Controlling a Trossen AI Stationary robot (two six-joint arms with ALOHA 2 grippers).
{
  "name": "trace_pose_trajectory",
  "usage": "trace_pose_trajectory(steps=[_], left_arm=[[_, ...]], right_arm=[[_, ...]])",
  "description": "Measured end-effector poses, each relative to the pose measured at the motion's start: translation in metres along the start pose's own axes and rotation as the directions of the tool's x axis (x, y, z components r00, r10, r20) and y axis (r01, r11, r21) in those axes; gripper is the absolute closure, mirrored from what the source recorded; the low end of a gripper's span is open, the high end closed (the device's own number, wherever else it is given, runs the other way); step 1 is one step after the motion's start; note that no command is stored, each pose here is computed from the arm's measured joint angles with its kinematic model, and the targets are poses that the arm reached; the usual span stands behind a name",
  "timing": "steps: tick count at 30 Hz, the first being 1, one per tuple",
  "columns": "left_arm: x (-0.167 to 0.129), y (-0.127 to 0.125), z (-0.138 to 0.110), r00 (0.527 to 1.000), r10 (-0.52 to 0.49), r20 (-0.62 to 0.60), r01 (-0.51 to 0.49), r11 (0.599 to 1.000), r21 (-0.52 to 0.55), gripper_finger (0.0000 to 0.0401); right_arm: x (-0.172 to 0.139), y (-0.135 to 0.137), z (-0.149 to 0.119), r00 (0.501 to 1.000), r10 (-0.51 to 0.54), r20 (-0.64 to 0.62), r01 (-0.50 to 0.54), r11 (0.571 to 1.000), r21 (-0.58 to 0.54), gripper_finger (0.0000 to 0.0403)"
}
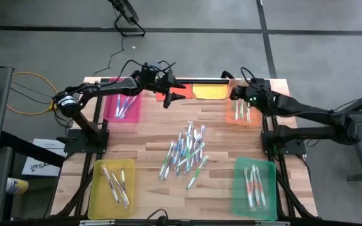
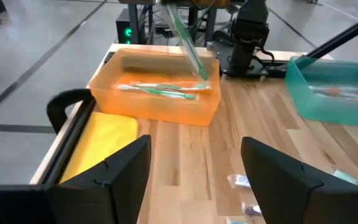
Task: Pick & Place Toothbrushes
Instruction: Put the green toothbrush into the orange bin
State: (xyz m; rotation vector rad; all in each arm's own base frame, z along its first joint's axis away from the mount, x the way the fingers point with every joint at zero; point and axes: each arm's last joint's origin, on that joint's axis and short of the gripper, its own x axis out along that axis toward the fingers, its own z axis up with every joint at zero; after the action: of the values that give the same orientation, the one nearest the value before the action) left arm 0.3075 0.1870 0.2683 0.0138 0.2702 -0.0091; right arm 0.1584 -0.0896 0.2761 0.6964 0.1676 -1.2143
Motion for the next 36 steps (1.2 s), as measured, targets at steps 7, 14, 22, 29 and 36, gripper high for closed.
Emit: trace_pose_trajectory(steps=[7, 14, 22, 29, 36], left_arm=[[0.000, -0.001, -0.002, 1.000, -0.006, -0.020, 0.005, 1.000, -0.008, 0.0160], [0.000, -0.002, -0.007, 0.998, -0.015, -0.063, 0.013, 1.000, -0.023, 0.0160], [-0.002, -0.005, -0.020, 0.982, -0.045, -0.186, 0.031, 0.997, -0.077, 0.0160], [-0.008, -0.012, -0.038, 0.930, -0.083, -0.359, 0.016, 0.983, -0.185, 0.0160], [-0.006, -0.041, -0.052, 0.824, -0.198, -0.532, 0.114, 0.976, -0.187, 0.0160]], right_arm=[[0.017, -0.031, -0.001, 0.962, -0.179, -0.205, 0.195, 0.979, 0.059, 0.0396], [0.027, -0.043, 0.004, 0.936, -0.230, -0.266, 0.261, 0.961, 0.089, 0.0368], [0.028, -0.051, 0.004, 0.912, -0.273, -0.305, 0.310, 0.947, 0.080, 0.0258], [0.027, -0.049, 0.002, 0.906, -0.197, -0.375, 0.251, 0.963, 0.100, 0.0208], [0.022, -0.040, -0.003, 0.896, -0.092, -0.434, 0.129, 0.990, 0.056, 0.0209]])
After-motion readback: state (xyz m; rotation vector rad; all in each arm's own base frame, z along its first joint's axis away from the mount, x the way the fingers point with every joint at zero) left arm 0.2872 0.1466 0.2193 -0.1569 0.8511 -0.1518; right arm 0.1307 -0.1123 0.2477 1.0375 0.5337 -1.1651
